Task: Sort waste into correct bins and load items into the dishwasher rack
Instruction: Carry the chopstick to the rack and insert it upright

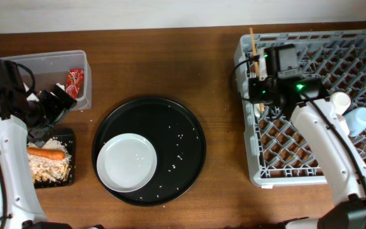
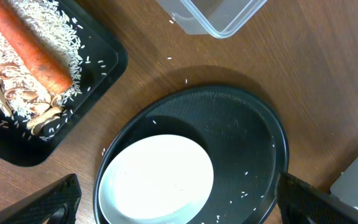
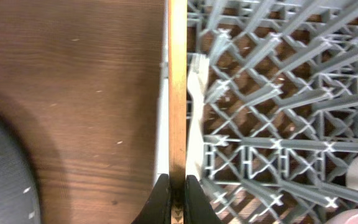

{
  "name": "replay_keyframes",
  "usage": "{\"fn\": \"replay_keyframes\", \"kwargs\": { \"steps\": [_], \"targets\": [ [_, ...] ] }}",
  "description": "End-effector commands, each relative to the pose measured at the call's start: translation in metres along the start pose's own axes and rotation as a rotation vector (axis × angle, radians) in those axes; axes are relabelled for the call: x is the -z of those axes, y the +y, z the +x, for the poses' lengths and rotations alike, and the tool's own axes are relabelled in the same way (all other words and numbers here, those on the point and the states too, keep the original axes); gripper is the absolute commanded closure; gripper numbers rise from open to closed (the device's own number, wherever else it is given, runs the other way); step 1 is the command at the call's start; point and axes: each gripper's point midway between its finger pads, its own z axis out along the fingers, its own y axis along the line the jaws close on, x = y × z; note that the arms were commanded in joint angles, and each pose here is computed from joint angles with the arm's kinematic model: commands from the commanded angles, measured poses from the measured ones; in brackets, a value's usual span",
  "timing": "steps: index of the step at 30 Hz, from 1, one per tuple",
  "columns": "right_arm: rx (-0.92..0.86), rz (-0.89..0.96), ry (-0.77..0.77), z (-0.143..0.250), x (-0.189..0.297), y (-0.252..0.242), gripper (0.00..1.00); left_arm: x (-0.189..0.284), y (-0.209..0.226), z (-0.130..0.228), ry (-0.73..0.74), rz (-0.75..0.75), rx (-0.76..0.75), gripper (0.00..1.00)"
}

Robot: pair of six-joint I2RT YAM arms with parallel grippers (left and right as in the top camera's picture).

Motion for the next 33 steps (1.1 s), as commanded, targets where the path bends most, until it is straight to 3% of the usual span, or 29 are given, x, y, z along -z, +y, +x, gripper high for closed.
{"fn": "replay_keyframes", "kwargs": {
  "steps": [1, 7, 13, 15, 16, 17, 19, 23, 28, 29, 30, 33],
  "targets": [
    [-0.034, 0.046, 0.041, 0.002, -0.024, -0.034, 0.96, 0.002, 0.0, 0.0, -0.001, 0.007, 0.003, 0.01],
    [-0.026, -0.083, 0.139, 0.02, -0.076, -0.023, 0.96, 0.002, 0.0, 0.0, -0.001, 0.007, 0.003, 0.01],
    [-0.028, -0.115, 0.125, 0.017, -0.078, -0.017, 0.95, 0.002, 0.0, 0.0, -0.001, 0.007, 0.003, 0.01],
    [-0.028, -0.116, 0.127, 0.017, -0.078, -0.017, 0.72, 0.002, 0.0, 0.0, -0.001, 0.007, 0.003, 0.01],
    [-0.033, -0.119, 0.134, 0.019, -0.078, -0.017, 0.52, 0.002, 0.0, 0.0, -0.001, 0.007, 0.003, 0.01],
    [-0.054, -0.117, 0.139, 0.02, -0.078, -0.017, 0.4, 0.002, 0.0, 0.0, -0.001, 0.007, 0.003, 0.01],
    [-0.098, -0.12, 0.146, 0.021, -0.075, -0.016, 0.25, 0.002, 0.0, 0.0, -0.001, 0.007, 0.003, 0.01],
    [-0.14, -0.203, 0.087, 0.007, -0.033, -0.003, 0.23, 0.002, 0.0, 0.0, -0.001, 0.007, 0.003, 0.01],
    [-0.175, -0.293, -0.057, 0.001, 0.077, 0.01, 0.23, 0.002, 0.0, 0.0, -0.001, 0.007, 0.003, 0.01],
    [-0.173, -0.289, -0.077, 0.004, 0.094, 0.009, 0.16, 0.002, 0.0, 0.0, -0.001, 0.007, 0.003, 0.01],
    [-0.174, -0.238, -0.101, 0.01, 0.11, 0.0, 0.01, 0.002, 0.0, 0.0, -0.001, 0.007, 0.003, 0.01],
    [-0.185, -0.051, -0.117, 0.02, 0.123, -0.032, 0.01, 0.002, 0.0, 0.0, -0.001, 0.007, 0.003, 0.01]
  ]
}}
